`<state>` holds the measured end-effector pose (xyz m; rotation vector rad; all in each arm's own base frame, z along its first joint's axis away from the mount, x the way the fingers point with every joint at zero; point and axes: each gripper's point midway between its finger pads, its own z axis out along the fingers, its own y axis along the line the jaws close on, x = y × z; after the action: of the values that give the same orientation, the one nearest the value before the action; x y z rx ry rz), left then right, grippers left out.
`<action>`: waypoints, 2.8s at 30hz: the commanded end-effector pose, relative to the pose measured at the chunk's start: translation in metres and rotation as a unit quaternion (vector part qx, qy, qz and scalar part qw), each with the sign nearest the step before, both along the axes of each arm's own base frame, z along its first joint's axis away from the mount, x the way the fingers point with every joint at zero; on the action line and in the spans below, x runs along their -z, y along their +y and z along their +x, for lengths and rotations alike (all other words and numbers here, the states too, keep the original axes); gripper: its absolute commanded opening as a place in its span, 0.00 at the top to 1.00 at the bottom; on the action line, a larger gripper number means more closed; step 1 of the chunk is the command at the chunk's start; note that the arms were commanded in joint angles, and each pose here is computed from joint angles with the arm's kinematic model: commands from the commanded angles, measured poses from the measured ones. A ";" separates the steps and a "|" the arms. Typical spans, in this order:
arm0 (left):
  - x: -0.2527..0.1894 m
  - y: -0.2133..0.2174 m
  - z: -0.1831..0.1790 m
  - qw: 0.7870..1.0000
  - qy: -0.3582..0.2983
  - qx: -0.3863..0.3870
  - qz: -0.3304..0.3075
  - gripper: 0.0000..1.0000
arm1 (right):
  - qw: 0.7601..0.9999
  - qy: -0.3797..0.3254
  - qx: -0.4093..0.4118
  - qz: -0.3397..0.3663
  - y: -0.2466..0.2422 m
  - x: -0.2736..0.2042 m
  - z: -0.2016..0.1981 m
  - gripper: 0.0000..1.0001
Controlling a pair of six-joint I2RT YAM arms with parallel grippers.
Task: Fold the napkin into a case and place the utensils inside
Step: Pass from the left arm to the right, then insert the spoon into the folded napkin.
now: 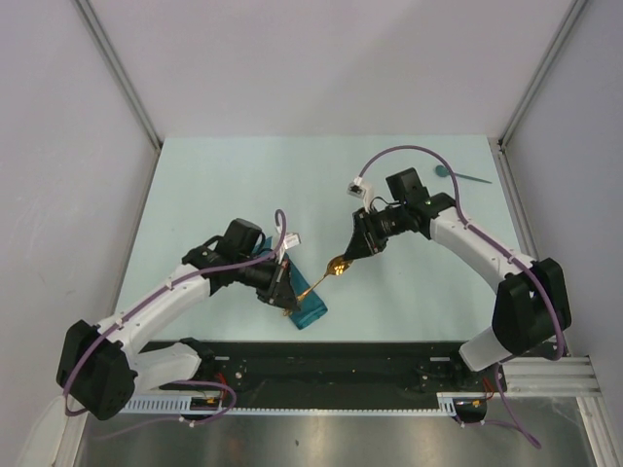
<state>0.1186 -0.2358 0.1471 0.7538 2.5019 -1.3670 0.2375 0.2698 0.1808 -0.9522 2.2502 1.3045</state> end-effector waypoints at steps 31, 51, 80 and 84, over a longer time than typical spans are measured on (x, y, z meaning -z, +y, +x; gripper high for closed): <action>0.026 0.090 0.217 0.897 -0.066 -0.420 0.122 0.98 | 0.791 0.254 0.553 -0.056 -0.023 0.081 -0.053 1.00; 0.089 0.099 0.250 0.881 0.011 -0.436 0.183 1.00 | 0.785 0.255 0.563 -0.045 0.025 0.089 -0.041 1.00; 0.095 0.098 0.237 0.874 0.017 -0.450 0.184 1.00 | 0.731 0.281 0.620 0.049 0.071 0.104 -0.045 1.00; 0.093 0.098 0.234 0.873 0.014 -0.452 0.182 1.00 | 0.723 0.287 0.627 0.040 0.073 0.116 -0.049 1.00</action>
<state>0.3483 -0.1367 0.0379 -0.4065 2.6383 -0.5689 0.1783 0.3404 0.0639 1.0188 2.3857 0.9487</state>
